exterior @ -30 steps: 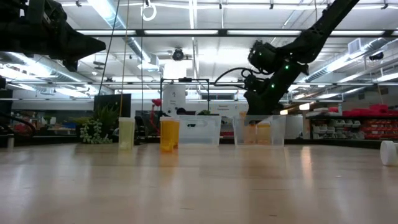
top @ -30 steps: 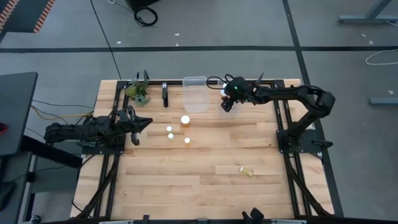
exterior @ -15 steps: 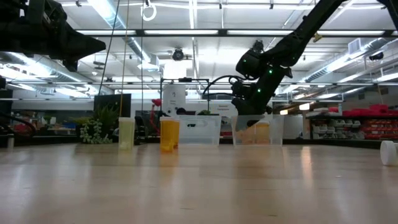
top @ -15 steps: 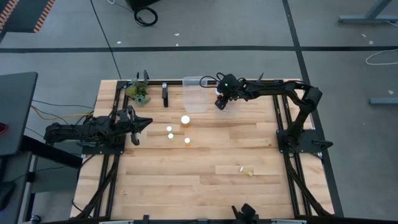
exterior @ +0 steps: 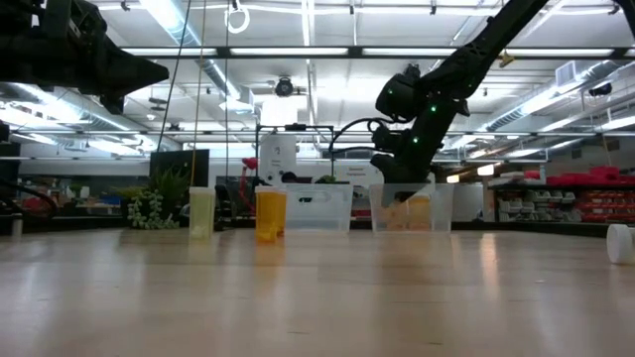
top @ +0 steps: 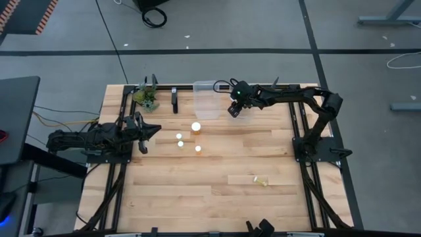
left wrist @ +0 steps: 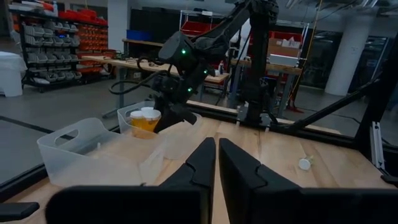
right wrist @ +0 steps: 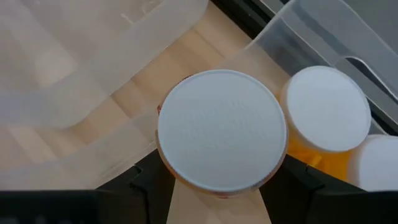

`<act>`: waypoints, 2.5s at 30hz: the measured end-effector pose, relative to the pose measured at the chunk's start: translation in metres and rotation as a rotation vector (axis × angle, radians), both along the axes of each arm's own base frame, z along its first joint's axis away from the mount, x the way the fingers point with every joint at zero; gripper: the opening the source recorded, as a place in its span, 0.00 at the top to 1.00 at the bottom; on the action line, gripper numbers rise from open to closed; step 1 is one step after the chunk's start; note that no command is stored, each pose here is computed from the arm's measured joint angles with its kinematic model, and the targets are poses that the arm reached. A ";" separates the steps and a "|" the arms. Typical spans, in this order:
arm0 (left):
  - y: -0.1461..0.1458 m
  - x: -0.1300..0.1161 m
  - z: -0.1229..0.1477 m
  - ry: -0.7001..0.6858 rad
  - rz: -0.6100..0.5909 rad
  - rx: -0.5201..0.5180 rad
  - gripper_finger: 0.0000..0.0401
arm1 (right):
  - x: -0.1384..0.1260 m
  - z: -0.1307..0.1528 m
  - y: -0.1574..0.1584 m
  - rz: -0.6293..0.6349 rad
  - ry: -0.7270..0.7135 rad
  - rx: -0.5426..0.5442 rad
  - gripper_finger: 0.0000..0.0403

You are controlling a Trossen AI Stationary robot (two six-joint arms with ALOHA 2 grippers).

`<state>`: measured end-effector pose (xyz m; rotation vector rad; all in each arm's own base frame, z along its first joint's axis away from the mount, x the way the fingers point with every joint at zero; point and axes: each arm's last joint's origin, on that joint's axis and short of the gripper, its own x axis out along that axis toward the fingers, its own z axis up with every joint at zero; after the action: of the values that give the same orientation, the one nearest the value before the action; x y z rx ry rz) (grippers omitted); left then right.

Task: Pick and place medicine bottles into bin by pill shape (circle, oval)
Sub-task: Put the bottom big orange pill into the right transparent bin, then put the bottom right small yellow pill into the left transparent bin

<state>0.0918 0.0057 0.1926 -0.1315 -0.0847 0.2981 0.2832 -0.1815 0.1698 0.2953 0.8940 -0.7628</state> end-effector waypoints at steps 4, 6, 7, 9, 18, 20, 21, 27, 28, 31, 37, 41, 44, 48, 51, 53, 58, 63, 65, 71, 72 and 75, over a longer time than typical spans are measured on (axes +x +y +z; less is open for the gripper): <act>0.000 0.000 0.000 0.000 0.000 0.000 0.93 | 0.000 0.000 0.000 -0.036 -0.014 0.004 0.48; 0.000 0.000 0.000 0.000 0.000 0.000 0.92 | -0.002 -0.003 0.000 -0.050 -0.026 0.007 0.48; 0.000 0.000 0.000 0.000 0.000 0.000 0.92 | -0.003 -0.005 0.001 -0.057 -0.024 0.013 0.48; 0.000 0.000 0.000 0.000 0.000 0.000 0.91 | -0.006 -0.010 0.003 -0.065 -0.013 0.026 0.48; 0.000 0.000 0.000 0.000 0.000 0.000 0.93 | -0.008 -0.014 0.004 -0.110 -0.057 0.024 0.48; 0.000 0.000 0.000 0.000 0.000 0.000 0.94 | -0.008 -0.014 0.004 -0.111 -0.056 0.026 0.48; 0.000 0.000 0.000 0.000 0.000 0.000 0.94 | -0.008 -0.015 0.004 -0.112 -0.057 0.027 0.48; 0.000 0.000 0.000 0.000 0.000 0.000 0.92 | -0.008 -0.015 0.004 -0.105 -0.057 0.032 0.48; 0.000 0.000 0.000 0.000 0.000 0.000 0.92 | -0.008 -0.015 0.004 -0.103 -0.057 0.033 0.48; 0.000 0.000 0.000 0.000 0.000 0.000 0.91 | -0.008 -0.015 0.005 -0.101 -0.056 0.034 0.45; 0.000 0.000 0.000 0.000 0.000 0.000 0.92 | -0.008 -0.015 0.005 -0.097 -0.054 0.036 0.42; 0.000 0.000 0.000 0.000 0.000 0.000 0.93 | -0.008 -0.015 0.005 -0.093 -0.052 0.035 0.42; 0.000 0.000 0.000 0.000 0.000 0.000 0.92 | -0.008 -0.015 0.005 -0.088 -0.047 0.043 0.42; 0.000 0.000 0.000 0.000 0.000 0.000 0.91 | -0.008 -0.013 0.005 -0.068 -0.013 0.065 0.42; 0.000 0.000 0.000 0.000 0.000 0.000 0.90 | -0.007 -0.010 0.004 -0.061 0.004 0.065 0.42; 0.000 0.000 0.000 0.000 0.000 0.000 0.90 | -0.006 -0.009 0.003 -0.058 0.001 0.060 0.42; 0.000 0.000 0.000 0.000 0.000 0.000 0.91 | -0.003 -0.004 0.002 -0.063 0.000 0.053 0.42; 0.000 0.000 0.000 0.000 0.000 0.000 0.92 | -0.004 -0.004 0.002 -0.066 0.009 0.060 0.42; 0.000 0.000 0.000 0.000 0.000 0.000 0.92 | -0.005 -0.005 0.004 -0.065 0.022 0.068 0.42; 0.000 0.000 0.000 0.000 0.000 0.000 0.91 | -0.007 0.006 0.013 -0.026 0.031 0.066 0.42; 0.000 0.000 0.000 0.000 0.000 0.000 0.90 | -0.008 0.011 0.015 -0.018 0.022 0.057 0.42; 0.000 0.000 0.000 0.000 0.000 0.000 0.91 | -0.014 0.028 0.019 -0.012 -0.006 0.038 0.42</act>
<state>0.0918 0.0057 0.1926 -0.1312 -0.0848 0.2979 0.2694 -0.1623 0.1982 0.3370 0.9023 -0.7561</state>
